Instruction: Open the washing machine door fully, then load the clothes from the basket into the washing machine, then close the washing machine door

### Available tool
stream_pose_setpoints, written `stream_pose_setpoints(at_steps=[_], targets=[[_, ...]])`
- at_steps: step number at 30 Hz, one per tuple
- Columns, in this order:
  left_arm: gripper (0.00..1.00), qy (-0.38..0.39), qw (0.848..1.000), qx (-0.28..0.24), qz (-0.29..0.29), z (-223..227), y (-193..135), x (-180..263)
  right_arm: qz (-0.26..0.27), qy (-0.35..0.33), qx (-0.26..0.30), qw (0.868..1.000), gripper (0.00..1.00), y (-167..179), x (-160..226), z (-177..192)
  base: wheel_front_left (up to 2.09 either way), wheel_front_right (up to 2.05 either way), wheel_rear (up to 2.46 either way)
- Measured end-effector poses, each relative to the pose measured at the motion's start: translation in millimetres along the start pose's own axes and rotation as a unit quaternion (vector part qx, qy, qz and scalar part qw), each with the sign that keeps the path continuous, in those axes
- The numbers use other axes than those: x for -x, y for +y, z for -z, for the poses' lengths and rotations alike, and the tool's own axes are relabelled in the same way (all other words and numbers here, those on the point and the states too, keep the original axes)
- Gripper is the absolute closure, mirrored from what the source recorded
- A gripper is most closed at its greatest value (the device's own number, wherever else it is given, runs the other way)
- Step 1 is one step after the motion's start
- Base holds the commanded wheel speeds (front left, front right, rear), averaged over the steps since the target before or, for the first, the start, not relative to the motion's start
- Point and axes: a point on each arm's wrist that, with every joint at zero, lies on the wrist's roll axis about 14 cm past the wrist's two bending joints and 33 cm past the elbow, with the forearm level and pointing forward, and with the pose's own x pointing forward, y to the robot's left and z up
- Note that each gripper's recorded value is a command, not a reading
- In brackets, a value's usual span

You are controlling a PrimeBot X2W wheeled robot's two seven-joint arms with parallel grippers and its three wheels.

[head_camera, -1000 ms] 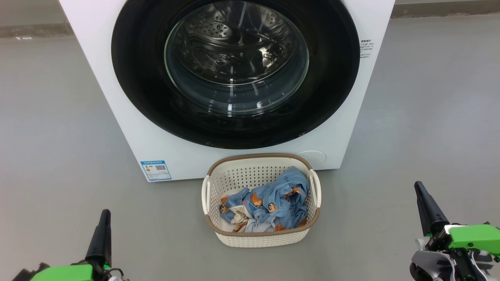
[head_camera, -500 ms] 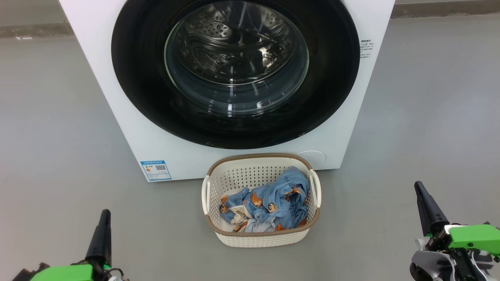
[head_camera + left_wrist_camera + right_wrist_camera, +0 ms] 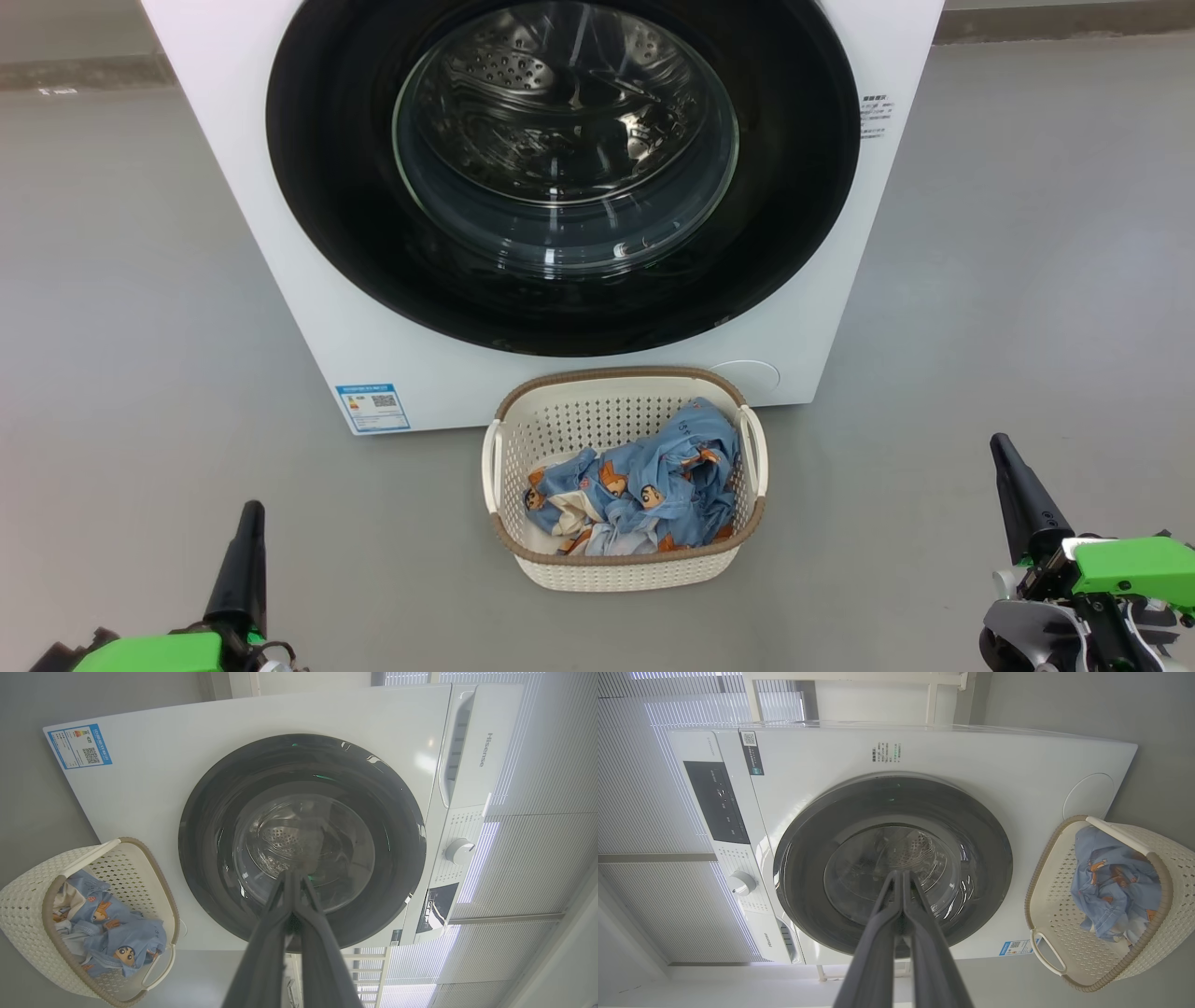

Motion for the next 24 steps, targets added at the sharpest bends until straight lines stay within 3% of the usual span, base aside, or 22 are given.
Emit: stream_pose_setpoints(at_steps=[24], targets=[[1.0, 0.0, 1.0, 0.0, 0.0, 0.0, -0.1, 0.0, 0.0, 0.0, 0.0, 1.0, 1.0, 0.1, 0.0, 0.0, 0.0, 0.0, 0.0]])
